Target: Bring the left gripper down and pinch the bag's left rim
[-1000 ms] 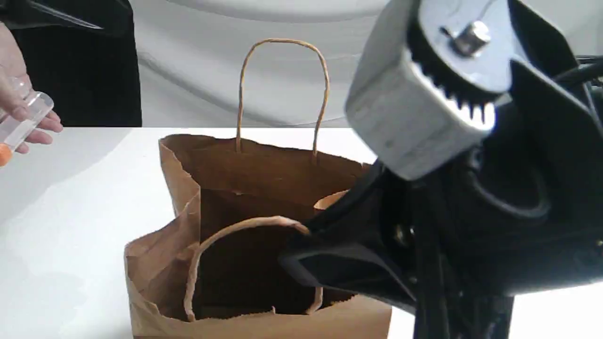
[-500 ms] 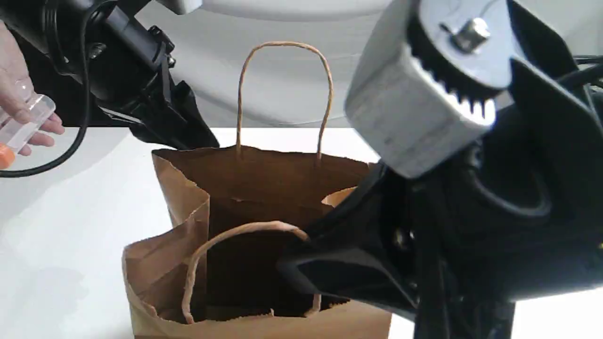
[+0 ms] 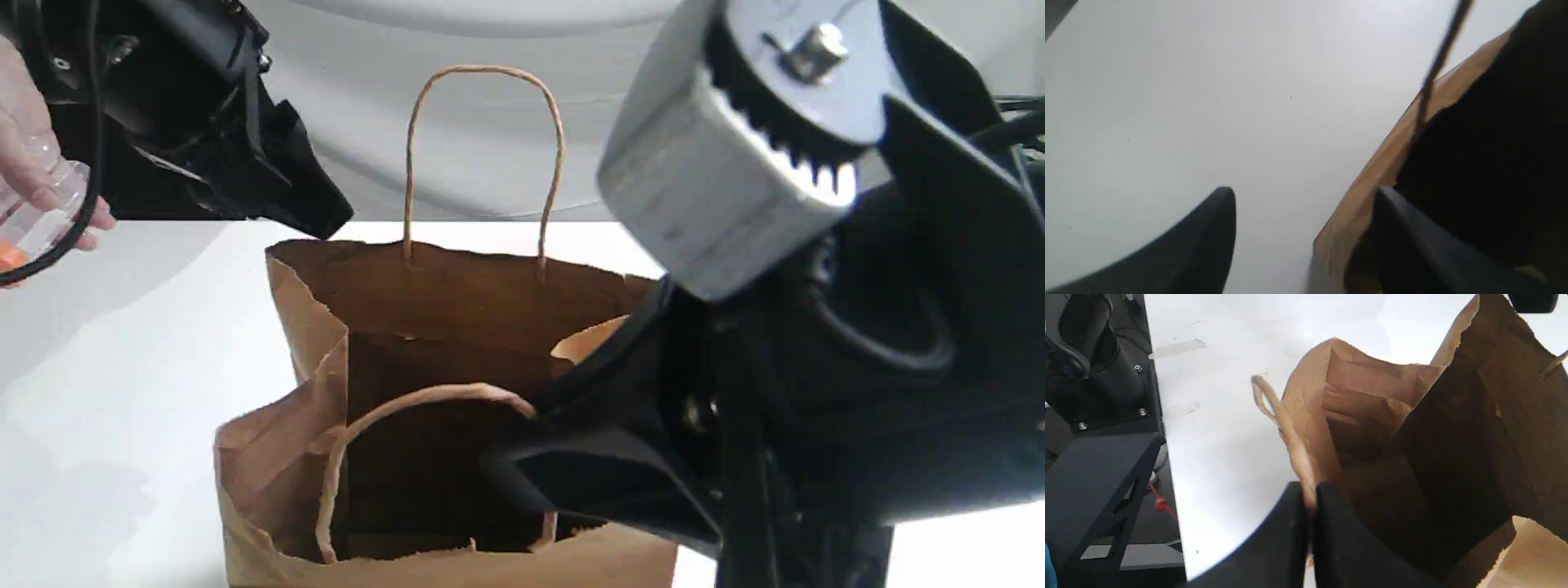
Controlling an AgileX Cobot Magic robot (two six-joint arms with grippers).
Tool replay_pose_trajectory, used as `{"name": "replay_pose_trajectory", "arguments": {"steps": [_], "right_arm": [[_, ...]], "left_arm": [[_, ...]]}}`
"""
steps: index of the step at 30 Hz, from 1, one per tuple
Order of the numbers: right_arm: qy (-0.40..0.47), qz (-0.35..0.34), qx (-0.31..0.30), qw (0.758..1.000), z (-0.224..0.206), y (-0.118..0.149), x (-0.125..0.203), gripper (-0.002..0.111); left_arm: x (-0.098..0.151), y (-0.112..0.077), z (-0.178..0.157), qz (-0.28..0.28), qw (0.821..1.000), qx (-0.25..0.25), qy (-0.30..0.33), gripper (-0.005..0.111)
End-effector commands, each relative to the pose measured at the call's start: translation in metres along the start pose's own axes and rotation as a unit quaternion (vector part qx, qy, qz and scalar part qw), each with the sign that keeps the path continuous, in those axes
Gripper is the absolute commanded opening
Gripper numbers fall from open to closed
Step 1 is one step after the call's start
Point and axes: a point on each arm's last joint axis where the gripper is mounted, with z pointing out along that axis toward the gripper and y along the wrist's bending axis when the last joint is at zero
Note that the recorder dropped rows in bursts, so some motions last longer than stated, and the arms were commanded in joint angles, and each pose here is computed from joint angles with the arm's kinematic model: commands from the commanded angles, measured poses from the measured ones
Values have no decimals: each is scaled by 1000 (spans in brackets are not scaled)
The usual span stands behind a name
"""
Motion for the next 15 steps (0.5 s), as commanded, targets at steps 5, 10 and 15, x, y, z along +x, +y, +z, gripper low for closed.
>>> {"name": "replay_pose_trajectory", "arguments": {"steps": [5,10,15], "right_arm": [[2,-2,1,1000,-1,0,0,0],[2,-2,1,1000,-1,0,0,0],[2,-2,1,1000,-1,0,0,0]], "left_arm": [[-6,-15,-13,2,999,36,-39,52],[-7,-11,1,-9,998,54,-33,52],[-7,-6,19,-12,998,65,-13,52]]}}
